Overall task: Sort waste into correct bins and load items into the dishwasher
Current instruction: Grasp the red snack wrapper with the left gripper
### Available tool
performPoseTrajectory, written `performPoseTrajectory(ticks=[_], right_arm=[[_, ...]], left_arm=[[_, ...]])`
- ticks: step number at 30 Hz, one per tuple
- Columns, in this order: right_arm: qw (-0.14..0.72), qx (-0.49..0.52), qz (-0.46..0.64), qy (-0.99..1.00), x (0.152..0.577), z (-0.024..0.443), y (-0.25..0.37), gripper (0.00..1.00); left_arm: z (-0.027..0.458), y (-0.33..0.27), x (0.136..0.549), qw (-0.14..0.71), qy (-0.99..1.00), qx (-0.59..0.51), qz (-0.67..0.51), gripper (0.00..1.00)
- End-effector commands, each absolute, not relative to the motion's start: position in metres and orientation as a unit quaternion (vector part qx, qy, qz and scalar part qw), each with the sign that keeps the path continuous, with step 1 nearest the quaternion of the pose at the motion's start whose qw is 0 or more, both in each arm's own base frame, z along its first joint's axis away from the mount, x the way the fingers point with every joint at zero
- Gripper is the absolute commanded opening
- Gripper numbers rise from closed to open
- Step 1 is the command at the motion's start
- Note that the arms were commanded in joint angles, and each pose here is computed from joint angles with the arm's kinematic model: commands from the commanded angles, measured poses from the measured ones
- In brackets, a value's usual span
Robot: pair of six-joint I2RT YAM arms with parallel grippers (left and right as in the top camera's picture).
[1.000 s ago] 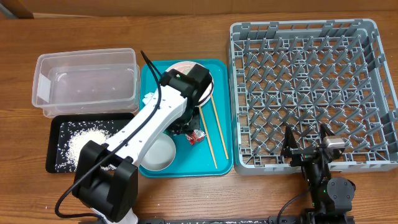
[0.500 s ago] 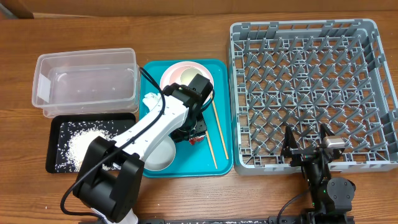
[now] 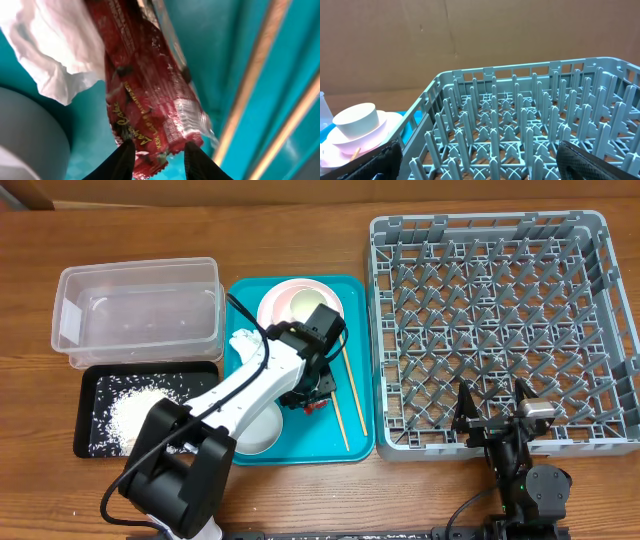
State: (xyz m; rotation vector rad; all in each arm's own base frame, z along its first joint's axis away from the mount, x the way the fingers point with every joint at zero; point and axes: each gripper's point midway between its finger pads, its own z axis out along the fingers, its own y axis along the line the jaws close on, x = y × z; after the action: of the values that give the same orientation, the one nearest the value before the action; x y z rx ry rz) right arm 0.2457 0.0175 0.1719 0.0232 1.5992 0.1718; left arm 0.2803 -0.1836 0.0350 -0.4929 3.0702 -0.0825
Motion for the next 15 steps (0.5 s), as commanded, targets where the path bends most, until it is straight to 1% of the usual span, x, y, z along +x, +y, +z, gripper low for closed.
performPoseTrajectory(ticks=[1,9,15], right_arm=[[0.696,0.016,0.076,0.714,0.2459,0.1707,0.0156,1.0],[0.696,0.016,0.076,0.714,0.2459,0.1707,0.0156,1.0],[0.696,0.016,0.076,0.714,0.2459,0.1707,0.0156,1.0]], left_arm=[[0.022,-0.1784,0.2709,0.006,0.986,-0.164,-0.014,0.35],[0.0198,-0.1716,0.2736,0.019,0.986,-0.165,0.001,0.35],[0.0198,-0.1698,0.2748,0.023,0.986,-0.165,0.006,0.42]])
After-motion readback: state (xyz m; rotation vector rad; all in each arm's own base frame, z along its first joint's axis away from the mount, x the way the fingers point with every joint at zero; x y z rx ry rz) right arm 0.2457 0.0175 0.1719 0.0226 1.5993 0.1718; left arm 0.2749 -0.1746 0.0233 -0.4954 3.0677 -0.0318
